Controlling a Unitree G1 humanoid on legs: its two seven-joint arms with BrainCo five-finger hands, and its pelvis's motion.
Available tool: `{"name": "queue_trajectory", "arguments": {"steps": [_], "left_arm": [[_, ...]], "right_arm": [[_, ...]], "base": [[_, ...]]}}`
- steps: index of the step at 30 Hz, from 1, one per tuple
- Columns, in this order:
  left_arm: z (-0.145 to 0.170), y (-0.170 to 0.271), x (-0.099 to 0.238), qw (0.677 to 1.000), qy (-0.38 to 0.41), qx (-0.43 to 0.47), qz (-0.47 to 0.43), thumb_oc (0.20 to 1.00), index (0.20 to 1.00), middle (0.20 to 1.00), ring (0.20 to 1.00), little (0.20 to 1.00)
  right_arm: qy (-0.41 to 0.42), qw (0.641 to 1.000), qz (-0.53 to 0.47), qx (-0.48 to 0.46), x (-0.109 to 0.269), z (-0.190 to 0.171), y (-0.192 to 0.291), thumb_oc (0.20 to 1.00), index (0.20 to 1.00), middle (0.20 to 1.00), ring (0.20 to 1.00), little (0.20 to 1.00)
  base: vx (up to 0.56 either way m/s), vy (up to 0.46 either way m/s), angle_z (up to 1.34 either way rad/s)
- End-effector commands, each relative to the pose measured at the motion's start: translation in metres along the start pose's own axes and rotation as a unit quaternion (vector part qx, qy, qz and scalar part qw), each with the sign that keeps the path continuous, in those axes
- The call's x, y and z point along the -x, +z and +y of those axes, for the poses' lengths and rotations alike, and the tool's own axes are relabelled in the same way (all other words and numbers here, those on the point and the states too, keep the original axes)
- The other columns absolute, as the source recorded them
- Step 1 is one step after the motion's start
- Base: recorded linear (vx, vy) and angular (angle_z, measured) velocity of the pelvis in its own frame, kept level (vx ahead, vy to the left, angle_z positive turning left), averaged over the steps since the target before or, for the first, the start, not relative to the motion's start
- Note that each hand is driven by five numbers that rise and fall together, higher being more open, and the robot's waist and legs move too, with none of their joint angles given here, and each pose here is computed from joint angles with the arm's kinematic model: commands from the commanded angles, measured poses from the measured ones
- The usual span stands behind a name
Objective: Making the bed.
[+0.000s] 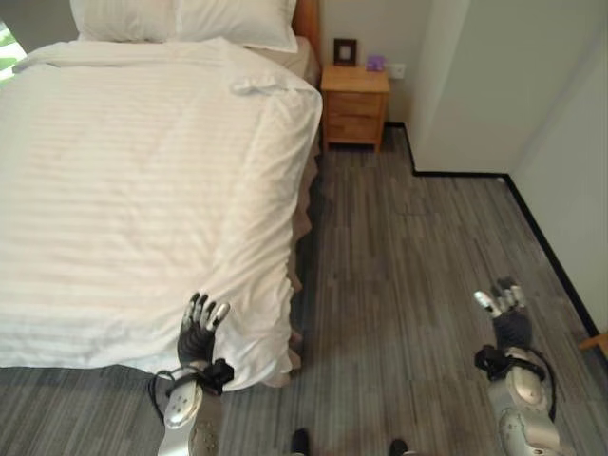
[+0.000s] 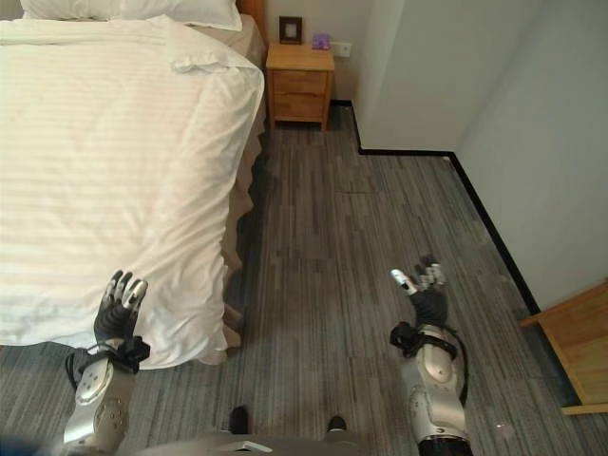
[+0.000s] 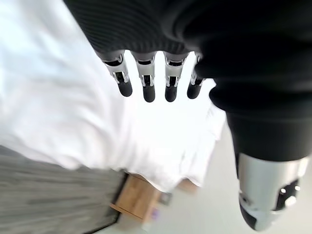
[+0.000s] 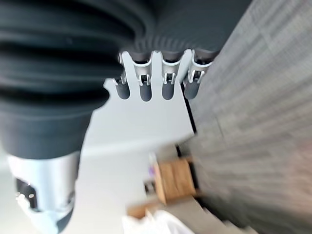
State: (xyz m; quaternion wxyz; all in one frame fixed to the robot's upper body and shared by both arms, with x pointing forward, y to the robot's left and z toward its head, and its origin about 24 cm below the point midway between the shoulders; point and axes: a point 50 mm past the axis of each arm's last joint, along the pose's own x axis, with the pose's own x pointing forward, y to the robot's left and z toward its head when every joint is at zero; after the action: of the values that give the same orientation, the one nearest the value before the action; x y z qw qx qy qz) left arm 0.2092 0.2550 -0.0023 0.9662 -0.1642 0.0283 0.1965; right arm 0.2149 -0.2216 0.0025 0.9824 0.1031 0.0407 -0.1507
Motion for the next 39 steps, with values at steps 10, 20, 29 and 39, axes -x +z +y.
{"name": "queue_trajectory", "arguments": {"steps": [10,20,29,39], "left_arm": [[0.003,0.005,-0.001,0.999,0.002,0.015,-0.031,1.0,1.0,1.0,1.0,1.0],[-0.04,0.016,-0.01,0.994,-0.092,-0.003,-0.052,1.0,1.0,1.0,1.0,1.0],[-0.019,0.003,0.0,0.998,-0.056,-0.006,-0.019,1.0,1.0,1.0,1.0,1.0],[-0.011,0.024,-0.02,0.998,-0.018,-0.009,-0.06,1.0,1.0,1.0,1.0,1.0]], "right_arm": [[0.0,0.992,-0.127,-0.004,-0.011,-0.012,0.055,1.0,1.0,1.0,1.0,1.0],[-0.069,0.993,-0.1,-0.008,0.001,-0.029,0.035,1.0,1.0,1.0,1.0,1.0],[-0.022,0.995,-0.095,-0.003,-0.014,-0.011,0.038,1.0,1.0,1.0,1.0,1.0],[0.03,0.995,-0.09,-0.034,-0.008,0.011,0.035,1.0,1.0,1.0,1.0,1.0]], "base": [[0.0,-0.277,0.18],[0.07,0.014,-0.25],[0.09,0.057,-0.11],[0.49,0.037,0.07]]}}
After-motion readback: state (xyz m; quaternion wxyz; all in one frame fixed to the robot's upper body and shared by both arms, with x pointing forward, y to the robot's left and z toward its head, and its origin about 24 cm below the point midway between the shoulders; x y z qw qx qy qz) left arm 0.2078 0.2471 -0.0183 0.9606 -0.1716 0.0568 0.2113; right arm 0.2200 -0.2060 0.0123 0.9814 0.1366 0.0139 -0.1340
